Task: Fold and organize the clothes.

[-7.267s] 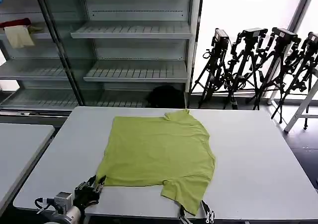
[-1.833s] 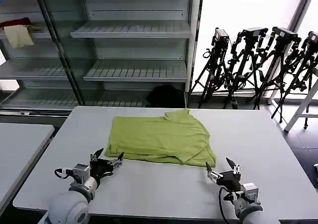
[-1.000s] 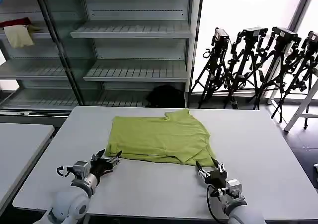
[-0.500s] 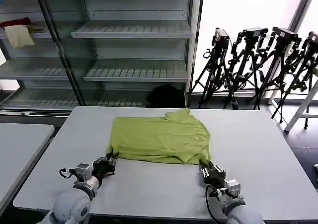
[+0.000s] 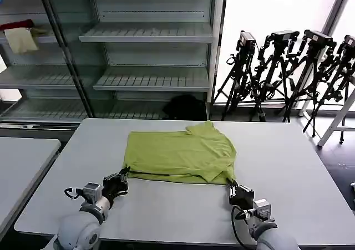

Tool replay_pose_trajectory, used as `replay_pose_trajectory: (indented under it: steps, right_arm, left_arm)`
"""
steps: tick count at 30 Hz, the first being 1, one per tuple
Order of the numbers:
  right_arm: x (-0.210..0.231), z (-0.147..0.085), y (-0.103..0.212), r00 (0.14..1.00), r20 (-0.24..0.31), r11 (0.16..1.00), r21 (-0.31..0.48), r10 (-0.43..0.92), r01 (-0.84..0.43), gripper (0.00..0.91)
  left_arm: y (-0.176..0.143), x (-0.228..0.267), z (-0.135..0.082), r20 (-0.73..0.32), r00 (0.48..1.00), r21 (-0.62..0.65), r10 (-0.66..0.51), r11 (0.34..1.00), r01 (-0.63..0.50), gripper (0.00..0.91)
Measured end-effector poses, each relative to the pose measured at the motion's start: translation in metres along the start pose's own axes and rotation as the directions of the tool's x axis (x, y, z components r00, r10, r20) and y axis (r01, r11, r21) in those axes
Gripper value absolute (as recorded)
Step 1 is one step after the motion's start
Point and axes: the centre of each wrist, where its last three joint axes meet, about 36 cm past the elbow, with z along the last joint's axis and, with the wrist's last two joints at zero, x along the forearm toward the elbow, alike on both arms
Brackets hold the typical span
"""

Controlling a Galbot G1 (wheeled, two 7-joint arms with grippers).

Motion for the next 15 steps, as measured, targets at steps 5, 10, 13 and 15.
replay_pose_trajectory:
  steps: [5, 10, 13, 15]
  right_arm:
    - [0.006, 0.001, 0.000, 1.000, -0.004, 1.000, 0.004, 0.000, 0.000, 0.020]
    - [0.012, 0.001, -0.001, 1.000, -0.010, 1.000, 0.011, -0.001, 0.001, 0.020]
    - [0.014, 0.003, 0.000, 1.000, -0.013, 1.000, 0.012, -0.001, 0.001, 0.020]
    - [0.015, 0.003, 0.000, 1.000, -0.014, 1.000, 0.012, -0.001, 0.001, 0.020]
  left_arm:
    - [-0.003, 0.009, 0.005, -0.005, 1.000, -0.016, 0.003, 1.000, -0.003, 0.000]
    - [-0.007, 0.012, 0.007, -0.002, 1.000, -0.022, 0.002, 1.000, -0.002, 0.121]
    - [-0.007, 0.014, 0.005, -0.001, 1.000, -0.025, 0.003, 1.000, -0.003, 0.907]
    - [-0.008, 0.014, 0.005, -0.008, 1.000, -0.027, 0.002, 1.000, -0.002, 0.907]
